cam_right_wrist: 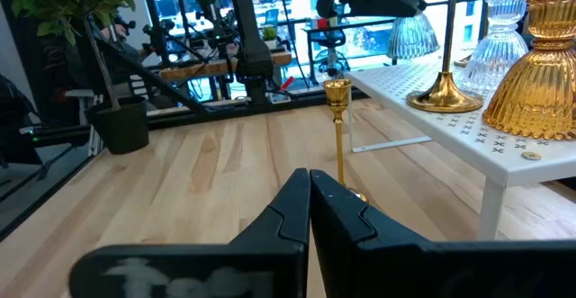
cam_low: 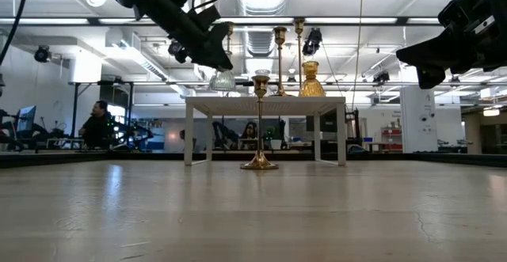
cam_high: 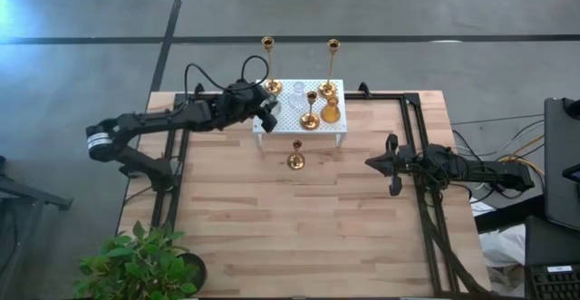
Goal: Pick & Place candle stick holders
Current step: Put the green glass candle holder on the shelf
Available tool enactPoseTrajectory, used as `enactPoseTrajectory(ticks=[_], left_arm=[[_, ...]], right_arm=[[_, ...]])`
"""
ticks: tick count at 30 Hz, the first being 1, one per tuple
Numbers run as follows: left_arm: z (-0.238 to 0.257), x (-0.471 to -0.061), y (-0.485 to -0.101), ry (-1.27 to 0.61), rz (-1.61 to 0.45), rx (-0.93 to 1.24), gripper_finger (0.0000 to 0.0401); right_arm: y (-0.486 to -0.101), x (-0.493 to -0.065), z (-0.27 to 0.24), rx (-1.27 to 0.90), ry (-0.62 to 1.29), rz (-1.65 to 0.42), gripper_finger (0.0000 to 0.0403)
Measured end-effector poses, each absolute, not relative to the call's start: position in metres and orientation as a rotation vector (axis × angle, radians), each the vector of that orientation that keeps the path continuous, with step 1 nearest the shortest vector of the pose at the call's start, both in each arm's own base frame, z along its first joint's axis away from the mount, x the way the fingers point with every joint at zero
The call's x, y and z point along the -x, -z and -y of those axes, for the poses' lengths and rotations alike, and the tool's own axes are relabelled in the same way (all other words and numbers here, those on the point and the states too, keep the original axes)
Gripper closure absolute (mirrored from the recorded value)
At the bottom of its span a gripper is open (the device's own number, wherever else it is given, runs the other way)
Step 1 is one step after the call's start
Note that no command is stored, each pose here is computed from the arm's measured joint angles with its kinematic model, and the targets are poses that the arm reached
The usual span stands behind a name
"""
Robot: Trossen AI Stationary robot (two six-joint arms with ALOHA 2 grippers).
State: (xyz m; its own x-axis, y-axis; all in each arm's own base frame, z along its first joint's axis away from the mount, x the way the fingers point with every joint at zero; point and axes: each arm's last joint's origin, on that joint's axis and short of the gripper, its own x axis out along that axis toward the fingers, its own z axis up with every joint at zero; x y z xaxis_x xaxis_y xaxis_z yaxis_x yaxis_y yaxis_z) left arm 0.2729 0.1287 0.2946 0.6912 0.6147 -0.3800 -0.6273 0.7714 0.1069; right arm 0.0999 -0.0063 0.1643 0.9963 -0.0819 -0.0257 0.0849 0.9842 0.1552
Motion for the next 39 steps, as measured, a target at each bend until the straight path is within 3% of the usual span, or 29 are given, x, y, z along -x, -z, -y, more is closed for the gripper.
enactPoseTrajectory(ticks=[19,39], left_arm=[[-0.126,-0.266,-0.269,-0.722,-0.366,0.078,0.0271],[-0.126,-0.265,-0.266,-0.697,-0.362,0.085,0.0271]], right_arm=[[-0.164,-0.100,0.006,-0.157,0.083,-0.019,0.0394],[-0.164,-0.100,0.006,-0.157,0.083,-0.019,0.0394]])
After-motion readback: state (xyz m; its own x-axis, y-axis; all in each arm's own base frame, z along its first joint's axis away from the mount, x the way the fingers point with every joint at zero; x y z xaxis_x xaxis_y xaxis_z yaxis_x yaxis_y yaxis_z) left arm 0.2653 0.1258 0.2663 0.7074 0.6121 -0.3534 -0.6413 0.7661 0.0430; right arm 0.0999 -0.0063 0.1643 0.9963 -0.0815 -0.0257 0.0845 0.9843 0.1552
